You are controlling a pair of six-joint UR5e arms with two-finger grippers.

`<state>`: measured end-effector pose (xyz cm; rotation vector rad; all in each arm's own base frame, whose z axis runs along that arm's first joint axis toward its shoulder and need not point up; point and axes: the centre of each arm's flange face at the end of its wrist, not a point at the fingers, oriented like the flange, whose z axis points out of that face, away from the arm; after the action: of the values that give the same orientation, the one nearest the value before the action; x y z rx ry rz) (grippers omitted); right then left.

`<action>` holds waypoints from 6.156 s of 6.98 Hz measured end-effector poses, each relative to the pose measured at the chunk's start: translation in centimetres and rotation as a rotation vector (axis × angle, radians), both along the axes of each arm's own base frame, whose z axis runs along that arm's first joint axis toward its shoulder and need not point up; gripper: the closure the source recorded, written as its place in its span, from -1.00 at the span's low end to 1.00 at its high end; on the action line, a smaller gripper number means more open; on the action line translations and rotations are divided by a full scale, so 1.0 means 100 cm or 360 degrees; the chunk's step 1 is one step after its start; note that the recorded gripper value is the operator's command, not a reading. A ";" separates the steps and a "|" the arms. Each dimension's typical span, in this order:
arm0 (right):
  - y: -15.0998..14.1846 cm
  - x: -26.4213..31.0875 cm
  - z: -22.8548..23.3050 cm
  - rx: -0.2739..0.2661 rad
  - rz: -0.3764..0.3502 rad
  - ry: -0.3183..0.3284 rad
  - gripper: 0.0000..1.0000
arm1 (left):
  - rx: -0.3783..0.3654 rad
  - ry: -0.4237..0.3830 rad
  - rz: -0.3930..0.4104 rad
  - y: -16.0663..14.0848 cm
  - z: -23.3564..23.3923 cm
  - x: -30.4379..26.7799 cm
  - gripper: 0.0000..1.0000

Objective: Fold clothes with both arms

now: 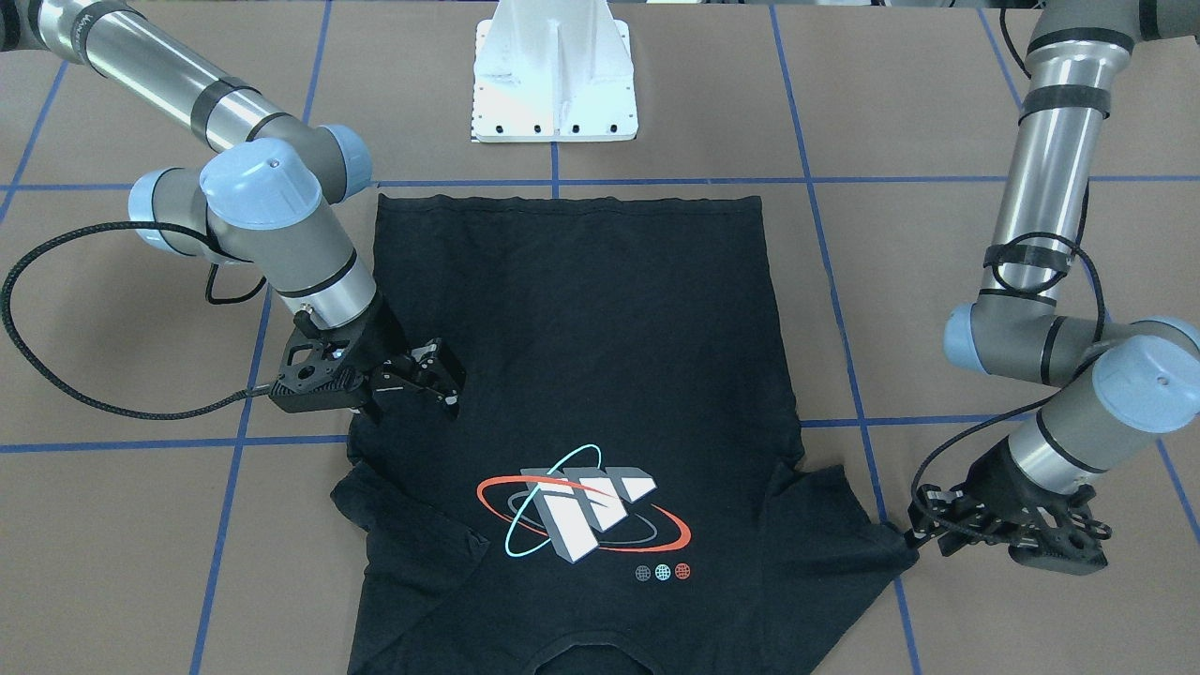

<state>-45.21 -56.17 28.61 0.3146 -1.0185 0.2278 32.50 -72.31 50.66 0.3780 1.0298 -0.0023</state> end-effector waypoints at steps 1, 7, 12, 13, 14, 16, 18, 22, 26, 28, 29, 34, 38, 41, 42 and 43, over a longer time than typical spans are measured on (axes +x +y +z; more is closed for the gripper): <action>0.000 0.000 0.001 -0.0001 0.0000 0.0002 -1.00 | 0.0000 0.0005 0.0000 0.000 0.001 0.003 0.11; 0.003 -0.006 0.004 -0.0018 -0.0001 0.0005 -1.00 | 0.0007 -0.0044 -0.0053 -0.014 -0.004 0.016 0.11; 0.005 -0.007 0.001 -0.0020 -0.0001 -0.0004 -1.00 | 0.0002 -0.0060 -0.0041 -0.008 0.001 0.028 0.99; 0.005 -0.007 0.001 -0.0019 -0.0001 -0.0005 -1.00 | 0.0003 -0.0064 -0.0046 -0.008 0.002 0.028 1.00; 0.004 -0.006 0.000 -0.0017 0.0000 -0.0005 -1.00 | 0.0004 -0.0066 -0.0049 -0.008 0.002 0.028 1.00; 0.004 -0.004 0.000 -0.0016 0.0000 -0.0007 -1.00 | 0.0009 -0.0051 -0.0050 -0.009 -0.004 0.026 1.00; 0.004 -0.003 0.000 -0.0019 0.0002 -0.0008 -1.00 | 0.0009 0.0026 -0.0057 -0.010 -0.029 0.017 1.00; 0.006 -0.001 0.008 -0.0027 0.0000 0.0002 -1.00 | -0.0209 0.0308 -0.0126 0.026 -0.151 0.056 1.00; 0.005 -0.003 0.014 -0.0044 0.0002 0.0018 -1.00 | -0.0260 0.0310 -0.0330 0.037 -0.198 0.132 1.00; 0.005 -0.002 0.018 -0.0051 0.0005 0.0024 -1.00 | -0.0251 0.0292 -0.0389 0.037 -0.200 0.145 -0.97; 0.008 0.000 0.021 -0.0059 0.0006 0.0027 -1.00 | -0.0246 0.0301 -0.0395 0.039 -0.204 0.145 -0.98; 0.136 0.036 0.068 -0.0584 0.0245 -0.0183 -0.97 | -0.0218 0.0586 -0.0217 0.144 -0.242 0.081 -0.98; 0.273 0.020 0.090 -0.0969 0.0489 -0.0226 -0.84 | -0.0346 0.0745 -0.0162 0.200 -0.260 0.040 -0.98; 0.339 0.002 0.082 -0.1048 0.0517 -0.0075 -0.62 | -0.0340 0.0761 -0.0169 0.212 -0.260 0.031 -0.98; 0.348 -0.003 0.083 -0.1055 0.0510 -0.0059 -0.54 | -0.0337 0.0760 -0.0181 0.212 -0.259 0.031 -0.98; 0.353 -0.006 0.084 -0.1060 0.0498 -0.0047 -0.48 | -0.0338 0.0758 -0.0187 0.211 -0.258 0.032 -0.98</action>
<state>-45.83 -20.83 36.97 -0.1411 -0.8635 0.8334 35.70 -51.17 24.89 0.2468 1.4600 -0.3177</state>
